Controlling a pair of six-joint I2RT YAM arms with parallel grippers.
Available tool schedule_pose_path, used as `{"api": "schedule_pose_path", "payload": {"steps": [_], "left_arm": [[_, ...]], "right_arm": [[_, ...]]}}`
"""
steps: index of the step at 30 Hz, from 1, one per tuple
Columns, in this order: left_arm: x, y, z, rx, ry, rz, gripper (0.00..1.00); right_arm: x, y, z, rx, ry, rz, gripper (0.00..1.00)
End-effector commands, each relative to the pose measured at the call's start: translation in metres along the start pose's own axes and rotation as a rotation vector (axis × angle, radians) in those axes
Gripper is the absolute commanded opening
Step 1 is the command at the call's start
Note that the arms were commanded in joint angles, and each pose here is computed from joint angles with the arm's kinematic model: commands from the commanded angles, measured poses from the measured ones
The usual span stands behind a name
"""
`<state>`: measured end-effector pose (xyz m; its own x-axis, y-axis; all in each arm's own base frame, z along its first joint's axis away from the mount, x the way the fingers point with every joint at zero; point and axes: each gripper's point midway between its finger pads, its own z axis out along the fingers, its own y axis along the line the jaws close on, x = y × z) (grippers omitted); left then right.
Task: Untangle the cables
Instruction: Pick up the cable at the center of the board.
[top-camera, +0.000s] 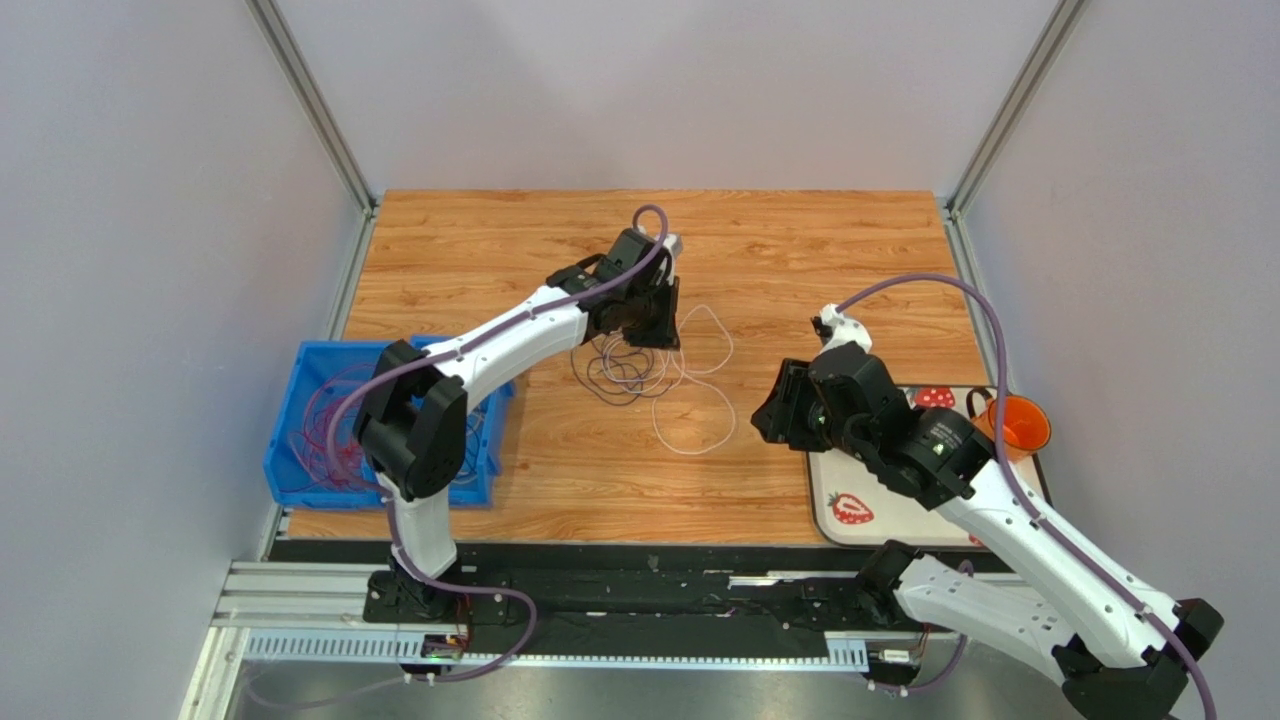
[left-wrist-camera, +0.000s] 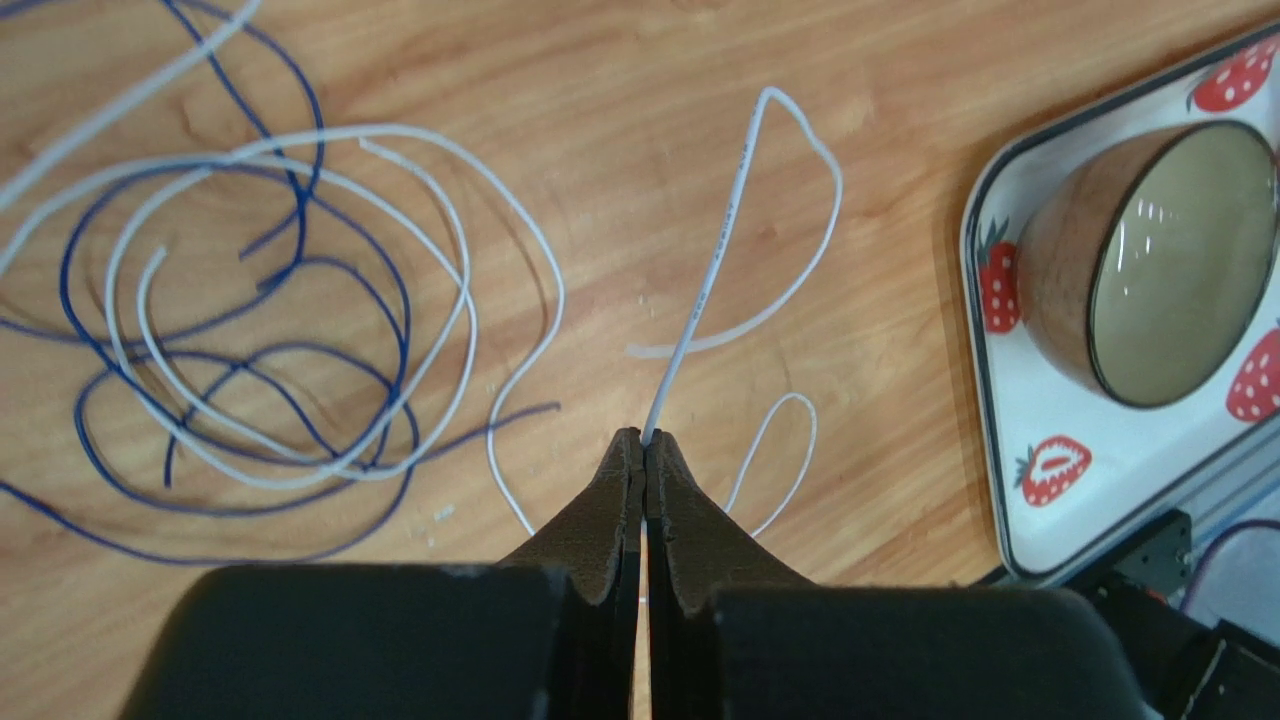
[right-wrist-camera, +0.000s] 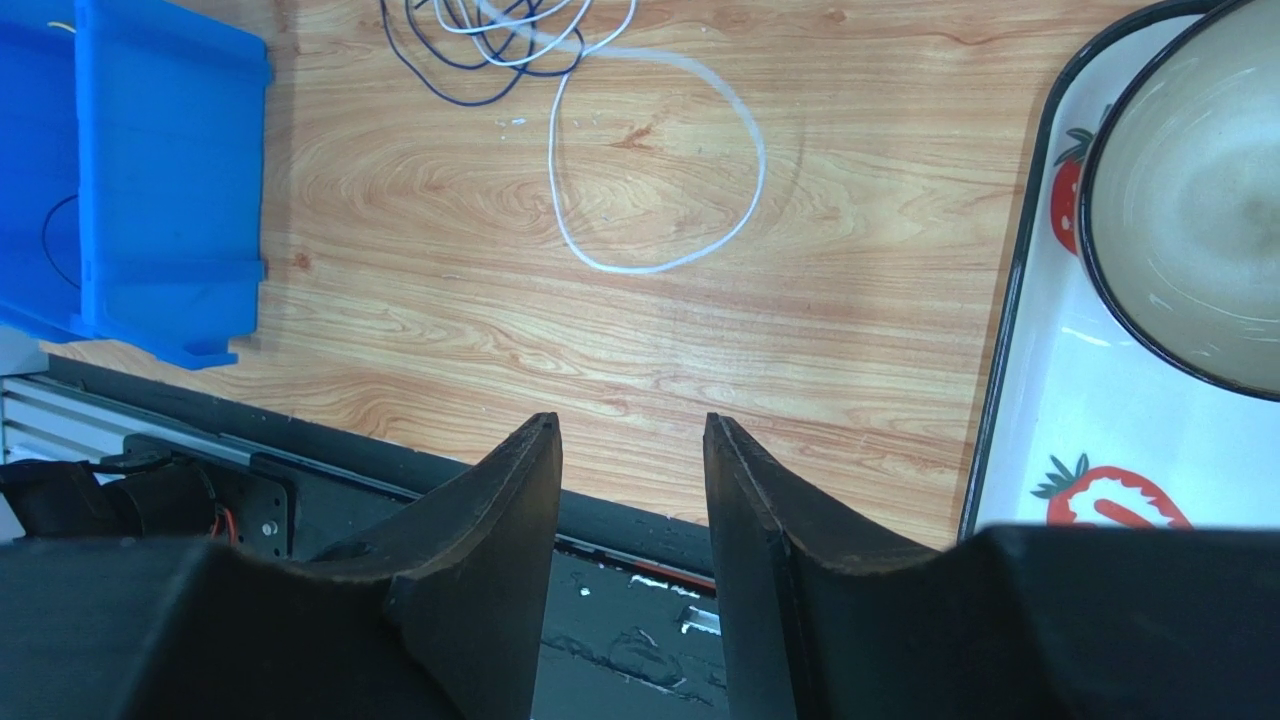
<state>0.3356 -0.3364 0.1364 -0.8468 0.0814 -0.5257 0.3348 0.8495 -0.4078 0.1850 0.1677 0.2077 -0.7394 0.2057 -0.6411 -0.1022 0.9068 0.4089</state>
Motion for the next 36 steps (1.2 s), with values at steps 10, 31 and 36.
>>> {"api": "schedule_pose_path", "payload": {"steps": [10, 31, 36], "left_arm": [[-0.021, 0.028, 0.089, -0.077, 0.015, 0.096, 0.0], [-0.025, 0.028, 0.085, -0.098, 0.003, 0.085, 0.37], [-0.029, 0.021, 0.081, -0.088, -0.011, 0.073, 0.38]], "right_arm": [[-0.005, -0.001, 0.018, 0.037, -0.001, -0.04, 0.43], [-0.002, 0.0, 0.024, 0.023, 0.013, -0.047, 0.43], [-0.001, -0.001, 0.022, 0.019, 0.011, -0.046, 0.43]]}}
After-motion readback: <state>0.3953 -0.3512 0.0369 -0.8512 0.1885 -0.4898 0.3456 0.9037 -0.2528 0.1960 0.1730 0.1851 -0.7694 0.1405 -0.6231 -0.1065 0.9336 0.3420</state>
